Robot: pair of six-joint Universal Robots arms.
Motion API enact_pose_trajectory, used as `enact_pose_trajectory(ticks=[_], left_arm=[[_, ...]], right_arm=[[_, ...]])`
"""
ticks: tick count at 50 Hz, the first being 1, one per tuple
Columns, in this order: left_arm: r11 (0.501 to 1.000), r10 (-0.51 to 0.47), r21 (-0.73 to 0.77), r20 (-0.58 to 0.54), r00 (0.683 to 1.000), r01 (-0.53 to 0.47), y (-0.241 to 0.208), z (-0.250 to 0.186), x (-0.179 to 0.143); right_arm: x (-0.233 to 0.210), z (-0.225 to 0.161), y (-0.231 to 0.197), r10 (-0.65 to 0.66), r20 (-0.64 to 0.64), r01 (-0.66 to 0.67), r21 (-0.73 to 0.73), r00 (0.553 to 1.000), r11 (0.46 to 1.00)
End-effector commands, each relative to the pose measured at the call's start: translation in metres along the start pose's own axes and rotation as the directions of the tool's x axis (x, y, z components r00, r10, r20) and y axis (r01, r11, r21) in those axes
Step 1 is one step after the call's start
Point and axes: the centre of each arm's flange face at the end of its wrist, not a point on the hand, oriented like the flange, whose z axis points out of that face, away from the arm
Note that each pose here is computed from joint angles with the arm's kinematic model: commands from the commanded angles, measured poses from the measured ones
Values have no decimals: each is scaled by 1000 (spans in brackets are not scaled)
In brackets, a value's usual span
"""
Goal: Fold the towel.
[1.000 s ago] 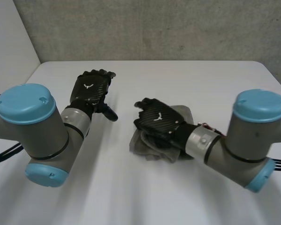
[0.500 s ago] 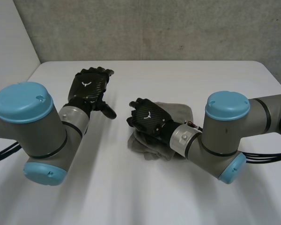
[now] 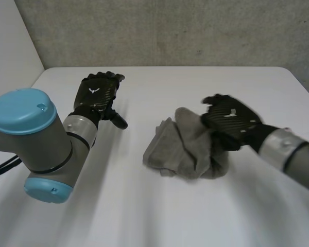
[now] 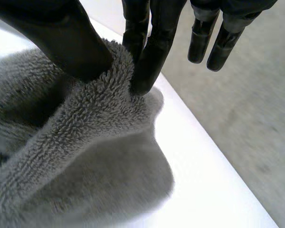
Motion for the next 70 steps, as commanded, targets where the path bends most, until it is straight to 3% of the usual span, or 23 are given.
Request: enact_pose_trajectory(ticks=[1,11,19,21,29,38,46,54,70], left_arm=[[1000,1,0,-2,1000,-1,0,0,1],[1000,2,-8,-28,1000,-2,1,-5,10],[999,23,-37,-178,984,-30,17,-22,62],[997,41,-58,-238,970,-56,29,-27,85],[986,121,-73,-318,940,-152,48,-39,110],[980,140,-79,-380,914,-183,60,-54,131],[974,133,-86,-524,841,-208,77,-86,169],[969,132,-101,-565,814,-227,89,-99,183],[959,127,-138,-568,813,-247,108,-100,184]], right_arm=[[40,-32,32,72,-68,-74,-26,995,997],[64,-58,67,84,-132,-96,-86,988,992],[67,-68,85,105,-158,-130,-154,982,980],[67,-72,89,130,-157,-157,-170,979,973],[71,-77,100,160,-198,-204,-225,967,953],[68,-79,114,181,-249,-254,-300,951,919],[67,-79,117,197,-254,-272,-306,947,912],[68,-81,118,253,-284,-335,-297,925,894],[72,-79,110,252,-307,-341,-285,918,896]])
